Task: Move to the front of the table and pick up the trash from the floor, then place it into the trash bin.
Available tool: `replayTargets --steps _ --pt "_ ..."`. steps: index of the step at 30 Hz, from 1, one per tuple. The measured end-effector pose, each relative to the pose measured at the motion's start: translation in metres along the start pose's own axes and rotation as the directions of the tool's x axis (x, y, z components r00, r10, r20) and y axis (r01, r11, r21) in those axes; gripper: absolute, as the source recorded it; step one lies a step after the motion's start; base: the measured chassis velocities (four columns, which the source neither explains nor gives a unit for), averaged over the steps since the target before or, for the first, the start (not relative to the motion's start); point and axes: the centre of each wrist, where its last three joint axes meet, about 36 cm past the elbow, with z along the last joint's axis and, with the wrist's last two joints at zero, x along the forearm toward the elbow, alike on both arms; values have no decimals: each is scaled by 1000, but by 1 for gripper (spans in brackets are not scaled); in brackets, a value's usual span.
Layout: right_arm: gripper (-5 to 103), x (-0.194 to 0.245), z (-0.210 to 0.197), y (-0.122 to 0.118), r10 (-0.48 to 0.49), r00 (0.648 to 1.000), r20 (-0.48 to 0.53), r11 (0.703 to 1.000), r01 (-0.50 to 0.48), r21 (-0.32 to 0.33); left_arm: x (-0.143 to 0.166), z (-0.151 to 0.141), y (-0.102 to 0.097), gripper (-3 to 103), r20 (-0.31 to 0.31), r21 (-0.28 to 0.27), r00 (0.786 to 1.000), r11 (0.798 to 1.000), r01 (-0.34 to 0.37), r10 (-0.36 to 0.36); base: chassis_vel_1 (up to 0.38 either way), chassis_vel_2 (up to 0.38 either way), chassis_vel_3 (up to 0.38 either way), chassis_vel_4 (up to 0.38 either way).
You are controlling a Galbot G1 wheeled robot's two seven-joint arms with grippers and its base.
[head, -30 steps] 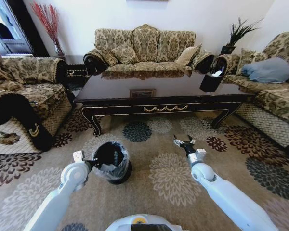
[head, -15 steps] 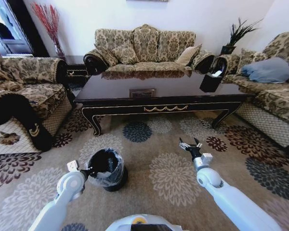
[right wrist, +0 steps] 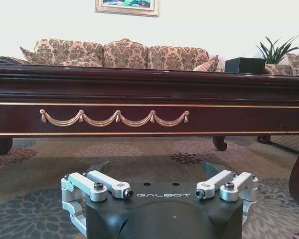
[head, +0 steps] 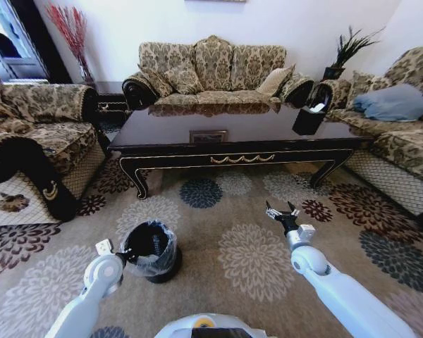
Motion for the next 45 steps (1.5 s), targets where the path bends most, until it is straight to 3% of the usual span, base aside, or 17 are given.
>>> replayTargets --steps 7,11,13,15,16,19,22,23,29,31,32,33,35,36,38,42,45 --pt "100 1 2 0 -2 1000 -2 1000 2 6 1 -1 1 -1 -5 3 1000 1000 10 -10 0 0 0 0" --pt "100 4 4 0 0 1000 -7 1000 0 11 7 -4 1 15 15 -1 1000 1000 1 -1 0 0 0 0" --pt "100 6 5 -2 4 1000 -9 1000 -4 13 18 -8 0 26 64 -23 998 1000 -5 6 0 0 0 0" --pt "100 6 5 -3 7 1000 -9 1000 -7 14 26 -9 -1 26 100 -42 995 999 0 4 0 0 0 0" --pt "100 7 6 -4 12 1000 -10 1000 -12 14 36 -9 -1 37 137 -62 991 998 6 2 0 0 0 0" --pt "100 8 6 -5 17 1000 -10 1000 -17 10 53 -8 -1 42 192 -85 981 996 18 -1 0 0 0 0" --pt "100 10 6 -6 34 999 -7 999 -34 0 92 -6 3 59 292 -114 956 992 46 -10 0 0 0 0" --pt "100 10 5 -7 40 999 -6 999 -40 -2 99 -6 5 59 309 -115 951 992 58 -20 0 0 0 0" --pt "100 7 -1 -8 69 998 12 997 -68 -43 123 -12 16 80 426 -97 904 990 98 -47 0 0 0 0" --pt "100 6 -4 -9 77 997 28 995 -75 -60 123 -13 22 86 520 -110 854 990 91 -21 0 0 0 0" --pt "100 5 -6 -9 78 996 42 995 -75 -70 118 -14 30 91 618 -148 785 985 86 25 0 0 0 0" --pt "100 5 -6 -9 78 996 42 995 -75 -70 118 -14 30 91 618 -148 785 985 86 25 0 0 0 0" --pt "100 6 -11 -13 44 995 89 995 -36 -91 102 -14 53 98 768 -300 608 952 65 201 0 0 0 0" --pt "100 7 -12 -15 33 994 108 996 -23 -92 99 -13 58 99 767 -355 585 934 45 264 0 0 0 0" --pt "100 9 -15 -18 28 990 137 997 -17 -81 98 -10 66 100 745 -424 563 906 -13 357 0 0 0 0" --pt "100 14 -18 -22 16 988 154 998 -6 -66 100 -9 75 100 735 -466 536 884 -46 415 0 0 0 0" --pt "100 19 -19 -25 5 985 170 999 4 -50 108 -7 78 100 743 -465 522 884 -48 419 0 0 0 0"
